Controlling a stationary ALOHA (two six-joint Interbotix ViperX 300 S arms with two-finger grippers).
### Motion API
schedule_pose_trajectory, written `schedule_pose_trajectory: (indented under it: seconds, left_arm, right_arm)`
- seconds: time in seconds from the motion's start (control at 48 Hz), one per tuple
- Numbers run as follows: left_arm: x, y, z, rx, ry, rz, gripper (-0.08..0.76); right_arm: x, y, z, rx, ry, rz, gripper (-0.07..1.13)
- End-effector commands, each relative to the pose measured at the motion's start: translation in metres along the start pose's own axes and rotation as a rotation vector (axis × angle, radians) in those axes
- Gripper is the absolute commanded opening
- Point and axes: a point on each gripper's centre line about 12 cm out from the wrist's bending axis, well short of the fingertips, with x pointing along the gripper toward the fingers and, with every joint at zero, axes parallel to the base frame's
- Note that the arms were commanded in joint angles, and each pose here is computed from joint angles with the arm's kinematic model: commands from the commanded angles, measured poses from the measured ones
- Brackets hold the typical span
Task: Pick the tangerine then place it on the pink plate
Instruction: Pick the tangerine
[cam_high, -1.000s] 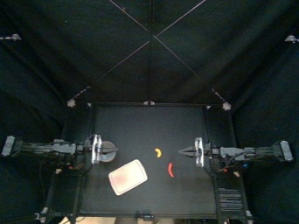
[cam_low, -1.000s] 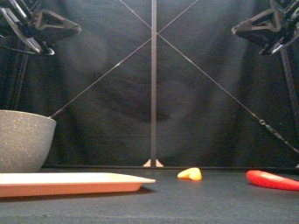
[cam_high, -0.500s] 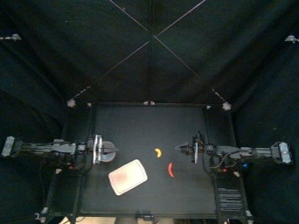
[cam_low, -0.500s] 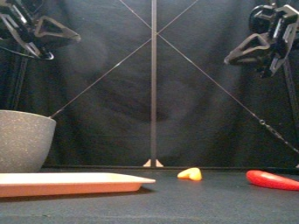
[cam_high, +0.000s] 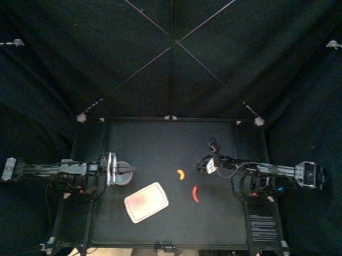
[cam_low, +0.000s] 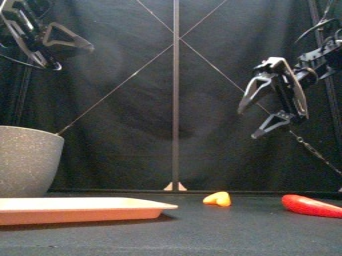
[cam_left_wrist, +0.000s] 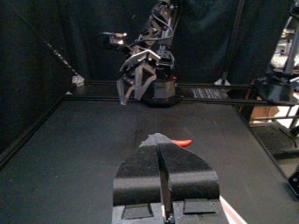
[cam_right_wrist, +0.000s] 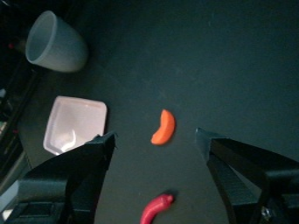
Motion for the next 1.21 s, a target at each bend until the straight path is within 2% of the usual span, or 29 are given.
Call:
schedule_pose_trajectory:
  seconds: [0.021,0.188,0.25,0.583,1.208]
  left_arm:
    - [0.002,0.001,0.008,-0.002,-0.02,0.006,0.039]
    - [0.001,0.003,0.005,-0.002,-0.012,0.014,0.037]
    - [0.001,0.003,0.003,-0.002,-0.008,0.017,0.037]
    - [0.001,0.003,0.0,-0.001,0.0,0.017,0.037]
    - [0.0,0.003,-0.005,-0.001,0.011,0.017,0.039]
  right_arm:
    - [0.008,0.011,0.012,-0.007,0.042,0.002,1.05]
    - [0.036,0.023,0.007,-0.186,0.157,-0.033,1.04]
    - [0.049,0.023,0.002,-0.218,0.216,-0.055,1.04]
    - [0.111,0.019,-0.008,-0.24,0.471,-0.158,1.04]
    - [0.141,0.02,-0.021,-0.277,0.471,-0.163,1.04]
